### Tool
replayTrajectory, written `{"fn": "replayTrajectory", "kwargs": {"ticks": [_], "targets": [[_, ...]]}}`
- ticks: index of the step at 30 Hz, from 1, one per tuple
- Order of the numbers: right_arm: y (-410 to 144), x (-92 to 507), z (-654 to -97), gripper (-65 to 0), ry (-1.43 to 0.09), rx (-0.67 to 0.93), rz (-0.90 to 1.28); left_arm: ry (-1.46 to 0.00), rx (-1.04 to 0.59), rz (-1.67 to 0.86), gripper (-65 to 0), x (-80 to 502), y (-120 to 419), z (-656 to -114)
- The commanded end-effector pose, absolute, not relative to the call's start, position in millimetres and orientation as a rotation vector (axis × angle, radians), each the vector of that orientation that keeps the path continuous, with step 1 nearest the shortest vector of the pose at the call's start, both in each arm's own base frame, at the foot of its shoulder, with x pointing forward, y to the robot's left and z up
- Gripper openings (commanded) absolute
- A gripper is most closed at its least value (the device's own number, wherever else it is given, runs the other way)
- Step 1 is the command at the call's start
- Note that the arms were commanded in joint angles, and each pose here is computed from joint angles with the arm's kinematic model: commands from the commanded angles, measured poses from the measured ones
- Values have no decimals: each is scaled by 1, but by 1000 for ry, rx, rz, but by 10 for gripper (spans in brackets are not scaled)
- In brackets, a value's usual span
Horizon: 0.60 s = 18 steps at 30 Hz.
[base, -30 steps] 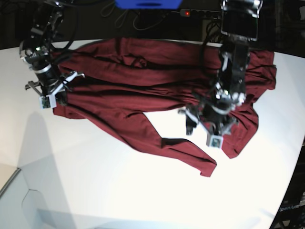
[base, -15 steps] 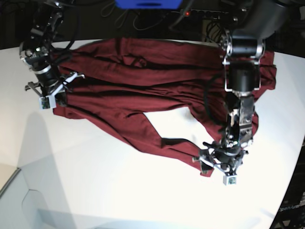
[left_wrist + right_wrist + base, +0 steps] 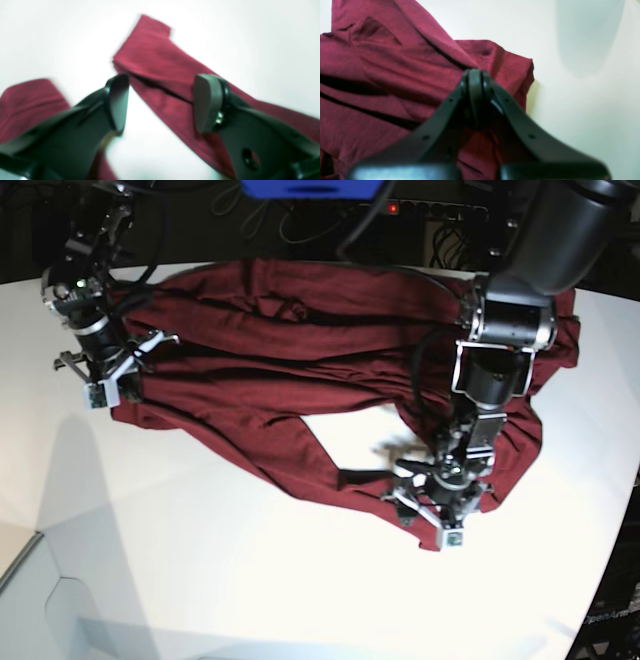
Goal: Layout the t-shirt on the table in an organized manner, then fold the t-shirt properly
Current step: 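Reach the left gripper to the sleeve end and grasp it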
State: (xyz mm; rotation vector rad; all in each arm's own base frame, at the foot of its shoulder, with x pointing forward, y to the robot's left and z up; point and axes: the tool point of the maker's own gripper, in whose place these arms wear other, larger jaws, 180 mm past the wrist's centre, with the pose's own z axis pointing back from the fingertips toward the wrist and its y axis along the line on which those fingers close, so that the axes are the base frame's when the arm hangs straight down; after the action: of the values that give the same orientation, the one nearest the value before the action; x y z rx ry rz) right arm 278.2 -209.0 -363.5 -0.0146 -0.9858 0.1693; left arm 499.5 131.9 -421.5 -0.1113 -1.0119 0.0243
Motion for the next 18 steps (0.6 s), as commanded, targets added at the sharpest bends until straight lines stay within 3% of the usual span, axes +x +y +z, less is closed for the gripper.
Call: {"fn": "replayTrajectory", "kwargs": {"ticks": [1, 7, 9, 14, 18], "targets": [[-209, 286, -350, -650, -1040, -14, 173, -1062, -120, -4, -256, 515, 124, -401], [-209, 286, -350, -650, -1040, -14, 173, -1041, -113, -63, -273, 510, 114, -408], [-209, 286, -350, -650, -1040, -14, 173, -1029, -111, -61, -353, 504, 116, -415], [-209, 287, -350, -650, -1041, -14, 173, -1037, -89, -42, -650, 504, 134, -413], [-209, 287, -350, -650, -1041, -14, 173, -1100, -76, -51, -641, 515, 143, -391]]}}
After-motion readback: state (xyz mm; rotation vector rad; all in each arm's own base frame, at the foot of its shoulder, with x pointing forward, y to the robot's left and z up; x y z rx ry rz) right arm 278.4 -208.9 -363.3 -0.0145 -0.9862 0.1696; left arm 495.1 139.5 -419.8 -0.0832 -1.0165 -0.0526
